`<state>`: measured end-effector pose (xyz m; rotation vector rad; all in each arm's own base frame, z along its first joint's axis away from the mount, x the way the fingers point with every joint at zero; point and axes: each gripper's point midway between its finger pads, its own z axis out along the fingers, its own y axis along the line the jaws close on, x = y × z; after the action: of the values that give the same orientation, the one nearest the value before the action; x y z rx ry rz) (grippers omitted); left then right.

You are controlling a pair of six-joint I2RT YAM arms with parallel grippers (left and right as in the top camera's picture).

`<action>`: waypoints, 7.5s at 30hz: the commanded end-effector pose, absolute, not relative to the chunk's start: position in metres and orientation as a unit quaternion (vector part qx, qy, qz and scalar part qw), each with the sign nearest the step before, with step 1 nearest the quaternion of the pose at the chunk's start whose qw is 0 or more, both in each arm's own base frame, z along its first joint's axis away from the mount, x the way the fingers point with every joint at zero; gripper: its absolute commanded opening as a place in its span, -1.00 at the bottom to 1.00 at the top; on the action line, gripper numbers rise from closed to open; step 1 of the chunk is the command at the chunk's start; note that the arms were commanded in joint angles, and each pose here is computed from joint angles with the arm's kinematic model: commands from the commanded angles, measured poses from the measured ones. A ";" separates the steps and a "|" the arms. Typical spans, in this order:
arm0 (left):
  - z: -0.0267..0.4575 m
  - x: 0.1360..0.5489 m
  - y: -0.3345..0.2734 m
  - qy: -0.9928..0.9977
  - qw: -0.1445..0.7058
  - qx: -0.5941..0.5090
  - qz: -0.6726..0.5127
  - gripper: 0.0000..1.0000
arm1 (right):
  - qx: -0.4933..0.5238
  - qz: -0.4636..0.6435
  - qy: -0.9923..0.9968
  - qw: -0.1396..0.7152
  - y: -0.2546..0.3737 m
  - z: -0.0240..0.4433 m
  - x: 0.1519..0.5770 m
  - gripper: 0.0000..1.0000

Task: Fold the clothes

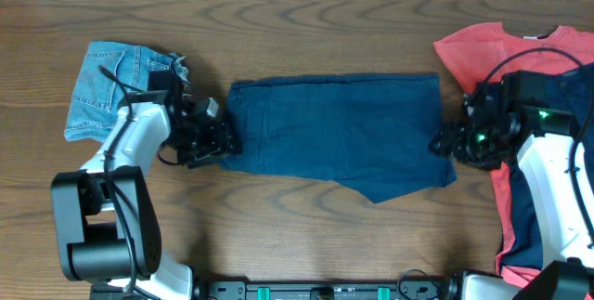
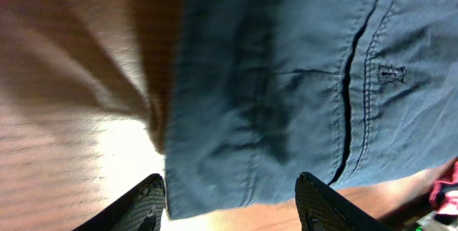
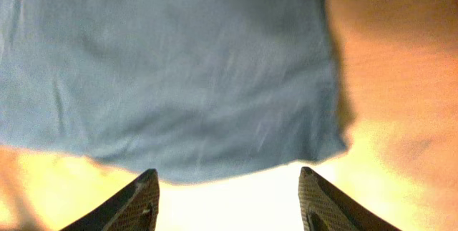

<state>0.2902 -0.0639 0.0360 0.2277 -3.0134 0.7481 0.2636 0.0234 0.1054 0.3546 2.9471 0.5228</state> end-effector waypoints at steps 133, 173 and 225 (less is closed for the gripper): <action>0.028 0.264 -0.162 -0.975 0.050 -0.062 0.208 -0.51 | 0.157 0.166 0.966 0.120 0.003 0.021 0.362 -0.92; 0.093 0.312 -0.064 -0.980 -0.033 0.068 0.186 0.46 | 0.168 0.036 0.985 -0.035 0.021 -0.044 0.283 -0.83; 0.067 0.348 -0.126 -0.951 -0.136 -0.038 0.275 -0.71 | 0.114 0.086 0.990 -0.022 0.085 -0.042 0.253 -0.93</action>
<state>0.3480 -0.1092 0.0738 -0.0088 -3.3056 0.8956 0.2793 0.1249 -0.0082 0.3143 3.0520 0.5820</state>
